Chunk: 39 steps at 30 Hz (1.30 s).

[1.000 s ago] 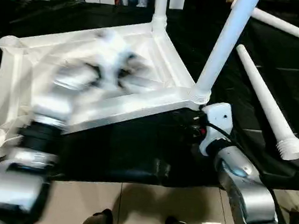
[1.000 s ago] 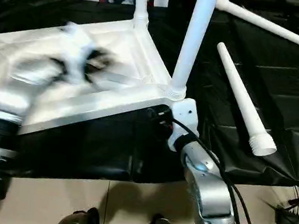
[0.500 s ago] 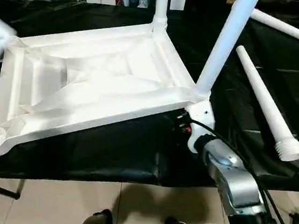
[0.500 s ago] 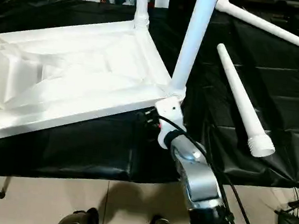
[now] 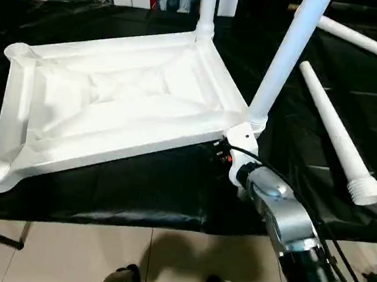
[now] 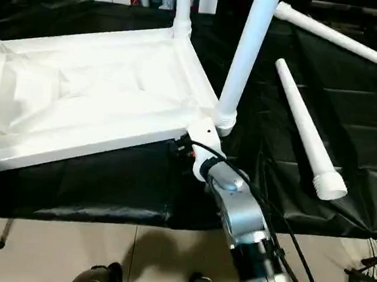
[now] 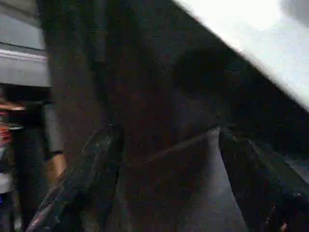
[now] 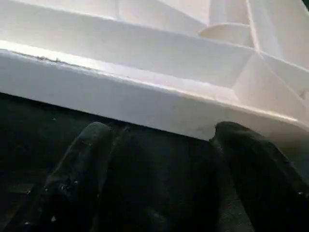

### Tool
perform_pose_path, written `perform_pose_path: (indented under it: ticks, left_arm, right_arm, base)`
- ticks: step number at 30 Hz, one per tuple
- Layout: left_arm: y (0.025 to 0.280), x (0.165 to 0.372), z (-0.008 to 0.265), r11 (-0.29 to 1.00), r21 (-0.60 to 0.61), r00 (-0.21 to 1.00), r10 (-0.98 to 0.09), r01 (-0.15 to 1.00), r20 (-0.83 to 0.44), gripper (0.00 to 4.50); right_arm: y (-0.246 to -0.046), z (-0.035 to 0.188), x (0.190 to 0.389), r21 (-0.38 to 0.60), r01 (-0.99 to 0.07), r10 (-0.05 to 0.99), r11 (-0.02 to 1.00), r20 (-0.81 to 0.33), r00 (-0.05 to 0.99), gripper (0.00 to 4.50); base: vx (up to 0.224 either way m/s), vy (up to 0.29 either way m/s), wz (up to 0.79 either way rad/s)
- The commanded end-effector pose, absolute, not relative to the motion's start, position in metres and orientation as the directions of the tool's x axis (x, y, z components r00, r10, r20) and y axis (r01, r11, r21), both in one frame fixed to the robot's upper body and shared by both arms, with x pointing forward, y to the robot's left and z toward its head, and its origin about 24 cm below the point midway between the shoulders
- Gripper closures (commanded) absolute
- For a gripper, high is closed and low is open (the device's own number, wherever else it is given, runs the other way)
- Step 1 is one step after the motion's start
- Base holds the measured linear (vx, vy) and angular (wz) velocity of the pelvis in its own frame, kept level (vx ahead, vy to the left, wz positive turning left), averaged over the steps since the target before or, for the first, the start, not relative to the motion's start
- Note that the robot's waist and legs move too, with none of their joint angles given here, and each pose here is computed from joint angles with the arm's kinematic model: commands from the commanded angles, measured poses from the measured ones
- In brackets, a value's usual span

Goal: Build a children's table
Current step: Rotate table base

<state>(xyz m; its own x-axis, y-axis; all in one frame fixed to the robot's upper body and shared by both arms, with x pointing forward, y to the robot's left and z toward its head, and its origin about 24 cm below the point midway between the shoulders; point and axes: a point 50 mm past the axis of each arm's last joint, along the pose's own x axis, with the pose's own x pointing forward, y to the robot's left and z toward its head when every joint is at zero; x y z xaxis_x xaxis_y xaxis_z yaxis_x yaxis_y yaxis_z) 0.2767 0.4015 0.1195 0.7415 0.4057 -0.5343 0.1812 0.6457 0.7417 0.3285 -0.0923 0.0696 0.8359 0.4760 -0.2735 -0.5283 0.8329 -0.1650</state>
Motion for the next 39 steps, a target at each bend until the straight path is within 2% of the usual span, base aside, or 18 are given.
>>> perform_pose_path:
  ticks: [1, 7, 10, 14, 18, 20, 22, 25, 30, 32, 35, 36, 39]
  left_arm:
    - [0.399, 0.278, 0.116, 0.666, 0.71, 0.736, 0.358, 0.229, -0.574, 0.73]
    - [0.39, 0.274, 0.101, 0.703, 0.589, 0.668, 0.217, 0.399, -0.712, 0.3]
    - [0.386, 0.274, 0.098, 0.709, 0.551, 0.661, 0.16, 0.44, -0.733, 0.04]
    - [0.376, 0.268, 0.095, 0.701, 0.467, 0.624, 0.04, 0.539, -0.78, 0.04]
    - [0.369, 0.266, 0.096, 0.697, 0.417, 0.61, -0.036, 0.583, -0.792, 0.04]
    - [0.356, 0.261, 0.101, 0.648, 0.352, 0.578, -0.169, 0.675, -0.798, 0.04]
    - [0.352, 0.259, 0.103, 0.628, 0.334, 0.565, -0.208, 0.703, -0.798, 0.04]
    - [0.323, 0.251, 0.112, 0.548, 0.225, 0.486, -0.394, 0.806, -0.78, 0.04]
    - [0.302, 0.25, 0.117, 0.505, 0.183, 0.452, -0.483, 0.844, -0.75, 0.04]
    - [0.272, 0.25, 0.12, 0.442, 0.153, 0.409, -0.572, 0.884, -0.711, 0.04]
    - [0.251, 0.252, 0.119, 0.4, 0.142, 0.383, -0.627, 0.906, -0.678, 0.04]
    - [0.235, 0.253, 0.117, 0.361, 0.123, 0.349, -0.673, 0.924, -0.652, 0.04]
    - [0.218, 0.254, 0.112, 0.33, 0.115, 0.326, -0.707, 0.937, -0.628, 0.04]
  right_arm:
    - [-0.093, 0.072, 0.333, -0.188, -0.531, 0.479, 0.826, -0.264, 0.837, 0.71]
    - [-0.095, 0.073, 0.343, -0.207, -0.531, 0.476, 0.822, -0.263, 0.839, 0.71]
    - [-0.094, 0.073, 0.347, -0.21, -0.534, 0.48, 0.819, -0.259, 0.838, 0.71]
    - [-0.092, 0.074, 0.35, -0.216, -0.545, 0.492, 0.81, -0.257, 0.832, 0.71]
    - [-0.091, 0.074, 0.352, -0.218, -0.553, 0.501, 0.804, -0.253, 0.828, 0.71]
    - [-0.089, 0.074, 0.354, -0.217, -0.562, 0.511, 0.798, -0.251, 0.822, 0.71]
    - [-0.089, 0.073, 0.354, -0.217, -0.565, 0.514, 0.796, -0.25, 0.82, 0.71]
    - [-0.083, 0.074, 0.355, -0.213, -0.585, 0.537, 0.783, -0.244, 0.808, 0.71]
    - [-0.078, 0.073, 0.353, -0.212, -0.608, 0.562, 0.765, -0.241, 0.791, 0.71]
    - [-0.073, 0.073, 0.35, -0.213, -0.647, 0.604, 0.732, -0.237, 0.761, 0.71]
    - [-0.07, 0.073, 0.348, -0.212, -0.676, 0.636, 0.706, -0.232, 0.736, 0.71]
    - [-0.068, 0.073, 0.346, -0.213, -0.702, 0.664, 0.68, -0.226, 0.713, 0.71]
    - [-0.067, 0.073, 0.344, -0.212, -0.726, 0.692, 0.654, -0.219, 0.687, 0.71]
  base:
    - [0.0, 0.0, 0.0]
    - [0.0, 0.0, 0.0]
    - [0.0, 0.0, 0.0]
    - [0.0, 0.0, 0.0]
    - [0.0, 0.0, 0.0]
    - [0.0, 0.0, 0.0]
    - [0.0, 0.0, 0.0]
    - [0.0, 0.0, 0.0]
    - [0.0, 0.0, 0.0]
    - [0.0, 0.0, 0.0]
    - [0.0, 0.0, 0.0]
    - [0.0, 0.0, 0.0]
    - [0.0, 0.0, 0.0]
